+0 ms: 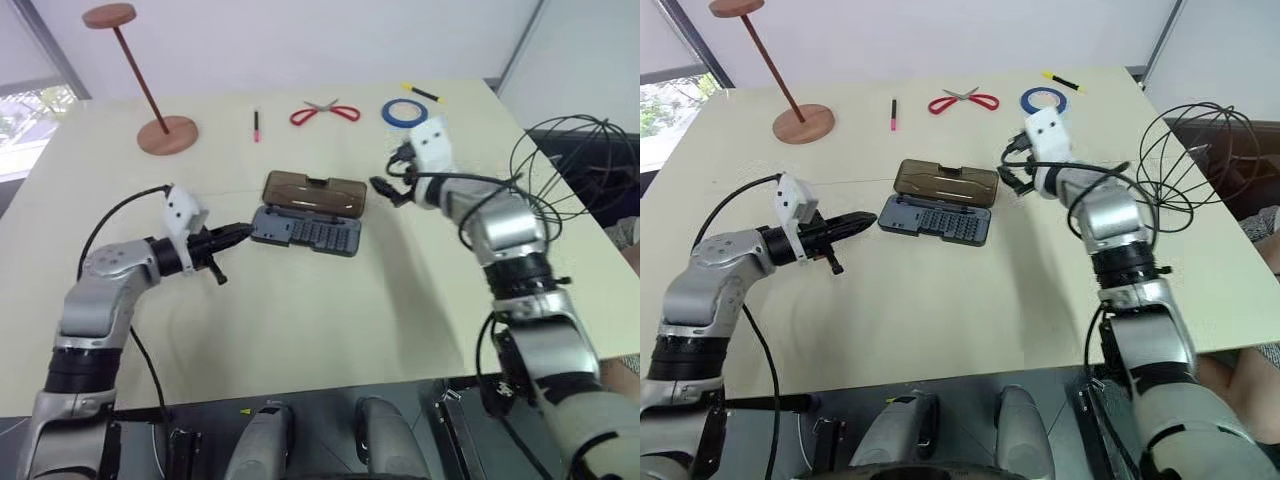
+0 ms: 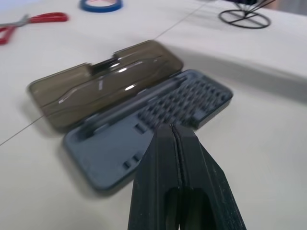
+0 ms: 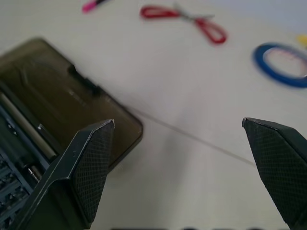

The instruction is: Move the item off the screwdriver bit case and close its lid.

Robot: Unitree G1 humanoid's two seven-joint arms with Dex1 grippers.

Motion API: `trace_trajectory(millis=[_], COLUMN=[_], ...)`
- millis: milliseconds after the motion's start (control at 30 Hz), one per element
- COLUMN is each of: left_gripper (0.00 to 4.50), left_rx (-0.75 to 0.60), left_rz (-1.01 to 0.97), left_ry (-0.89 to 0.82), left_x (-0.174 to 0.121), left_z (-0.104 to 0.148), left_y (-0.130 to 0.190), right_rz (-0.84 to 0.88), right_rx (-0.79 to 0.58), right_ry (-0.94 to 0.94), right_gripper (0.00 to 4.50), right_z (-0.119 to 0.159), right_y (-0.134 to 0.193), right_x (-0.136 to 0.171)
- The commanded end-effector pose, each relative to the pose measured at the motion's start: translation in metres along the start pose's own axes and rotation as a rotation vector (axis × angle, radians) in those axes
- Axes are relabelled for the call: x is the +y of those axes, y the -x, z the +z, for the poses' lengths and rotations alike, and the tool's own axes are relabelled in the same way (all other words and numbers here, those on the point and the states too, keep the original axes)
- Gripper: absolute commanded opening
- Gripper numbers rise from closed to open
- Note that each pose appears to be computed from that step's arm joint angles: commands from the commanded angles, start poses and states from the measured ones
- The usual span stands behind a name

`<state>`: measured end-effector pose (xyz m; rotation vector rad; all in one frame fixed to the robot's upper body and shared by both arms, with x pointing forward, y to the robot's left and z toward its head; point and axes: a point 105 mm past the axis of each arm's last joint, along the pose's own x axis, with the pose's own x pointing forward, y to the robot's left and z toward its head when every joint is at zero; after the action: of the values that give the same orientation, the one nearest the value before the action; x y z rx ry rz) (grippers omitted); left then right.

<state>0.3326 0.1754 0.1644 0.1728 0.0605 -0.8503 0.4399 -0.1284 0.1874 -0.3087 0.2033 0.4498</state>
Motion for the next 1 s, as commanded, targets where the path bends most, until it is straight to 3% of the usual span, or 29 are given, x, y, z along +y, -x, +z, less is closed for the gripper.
trace_trajectory(millis=[33, 400, 700, 1000], left_gripper=[0.0, 0.0, 0.0, 0.0], left_rx=[-0.035, -0.011, -0.013, -0.011], left_rz=[0.016, 0.13, 0.146, 0.131], left_ry=[-0.027, -0.057, -0.043, -0.047], left_x=[-0.002, 0.01, 0.002, 0.001], left_z=[0.015, 0.013, 0.014, 0.017], left_y=[0.007, 0.029, 0.034, 0.033], right_rz=[0.049, 0.086, 0.019, -0.034], right_rx=[-0.056, -0.076, 0.014, 0.046], right_ry=[0.076, 0.11, 0.056, 0.005], right_gripper=[4.43, 4.43, 4.43, 4.43], right_z=[0.024, 0.041, 0.005, -0.008], right_y=[-0.017, -0.048, -0.05, -0.049], right_x=[0.02, 0.036, 0.016, 0.006])
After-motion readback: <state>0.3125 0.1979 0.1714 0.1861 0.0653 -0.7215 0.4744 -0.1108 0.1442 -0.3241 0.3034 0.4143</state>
